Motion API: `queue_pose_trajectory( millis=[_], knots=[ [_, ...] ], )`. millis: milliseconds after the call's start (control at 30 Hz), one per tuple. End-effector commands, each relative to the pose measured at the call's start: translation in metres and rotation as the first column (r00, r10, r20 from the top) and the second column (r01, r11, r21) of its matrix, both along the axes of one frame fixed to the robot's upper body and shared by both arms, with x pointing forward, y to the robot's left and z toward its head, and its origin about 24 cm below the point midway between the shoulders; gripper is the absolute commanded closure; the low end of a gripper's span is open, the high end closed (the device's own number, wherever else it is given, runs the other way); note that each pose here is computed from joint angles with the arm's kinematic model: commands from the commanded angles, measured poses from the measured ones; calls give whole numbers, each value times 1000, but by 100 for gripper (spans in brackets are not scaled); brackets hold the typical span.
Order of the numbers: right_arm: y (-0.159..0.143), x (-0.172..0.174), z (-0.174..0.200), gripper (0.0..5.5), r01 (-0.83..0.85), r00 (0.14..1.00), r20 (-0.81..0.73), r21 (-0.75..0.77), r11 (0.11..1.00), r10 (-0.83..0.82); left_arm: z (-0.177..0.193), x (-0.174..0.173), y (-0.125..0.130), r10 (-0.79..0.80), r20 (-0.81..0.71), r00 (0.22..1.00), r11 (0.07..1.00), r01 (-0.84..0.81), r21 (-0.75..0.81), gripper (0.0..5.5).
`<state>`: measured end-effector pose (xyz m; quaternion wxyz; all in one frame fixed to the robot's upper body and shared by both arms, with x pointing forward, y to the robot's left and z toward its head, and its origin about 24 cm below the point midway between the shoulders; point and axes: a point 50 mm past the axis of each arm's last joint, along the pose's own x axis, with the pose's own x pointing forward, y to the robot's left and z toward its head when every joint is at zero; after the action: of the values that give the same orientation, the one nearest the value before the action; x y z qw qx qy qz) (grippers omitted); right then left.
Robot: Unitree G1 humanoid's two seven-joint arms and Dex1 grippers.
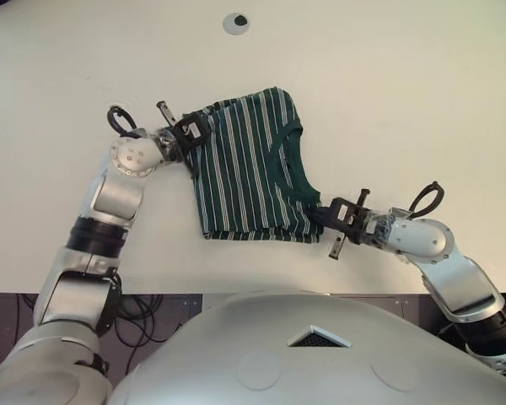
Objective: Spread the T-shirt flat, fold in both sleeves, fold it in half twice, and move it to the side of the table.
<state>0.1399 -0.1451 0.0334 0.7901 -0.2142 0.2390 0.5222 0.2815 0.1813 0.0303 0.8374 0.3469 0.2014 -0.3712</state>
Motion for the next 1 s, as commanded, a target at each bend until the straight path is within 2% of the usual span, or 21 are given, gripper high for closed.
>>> queue_pose_trajectory(
  millis=[33, 167, 233, 300, 367, 433, 533, 633, 733, 767, 833, 1000],
  knots=[
    [-9, -7, -8, 548, 21, 998, -59, -54, 998, -24, -19, 7, -7, 4, -48, 999, 1000, -2, 24, 549],
    [-11, 4, 7, 548, 123, 992, -15, 20, 992, -123, -13, 14, -14, 6, -8, 1000, 999, -7, -51, 549],
    [-16, 10, 20, 516, 178, 984, -2, 98, 979, -179, 1, 11, -13, -15, 8, 1000, 986, 16, -164, 550],
    [-24, 13, 39, 473, 205, 977, 18, 193, 960, -212, 21, 6, -7, -42, 37, 998, 955, 51, -293, 511],
    [-29, 10, 54, 438, 164, 979, 83, 223, 961, -186, 34, -2, 7, -52, 79, 996, 937, 76, -342, 480],
    [-33, -3, 56, 405, 73, 987, 131, 156, 985, -94, 42, -21, 24, -101, 126, 987, 939, 137, -317, 449],
    [-35, -22, 47, 359, -15, 995, 100, 91, 996, 6, 44, -55, 43, -196, 116, 974, 946, 219, -237, 409],
    [-30, -36, 42, 308, -70, 996, 56, 90, 993, 65, 35, -82, 48, -294, 25, 955, 942, 294, -160, 366],
    [-23, -41, 34, 258, -104, 994, 36, 74, 992, 102, 21, -103, 54, -329, -136, 935, 942, 315, -113, 325],
    [-20, -41, 30, 251, -109, 994, 35, 72, 991, 107, 15, -109, 55, -331, -182, 926, 943, 316, -108, 304],
    [-13, -40, 23, 251, -119, 992, 45, 73, 990, 116, 8, -117, 54, -344, -237, 909, 938, 323, -123, 301],
    [-5, -27, 22, 251, -99, 987, 132, 63, 993, 90, 7, -123, 47, -407, -267, 873, 913, 382, -141, 301]
  ],
)
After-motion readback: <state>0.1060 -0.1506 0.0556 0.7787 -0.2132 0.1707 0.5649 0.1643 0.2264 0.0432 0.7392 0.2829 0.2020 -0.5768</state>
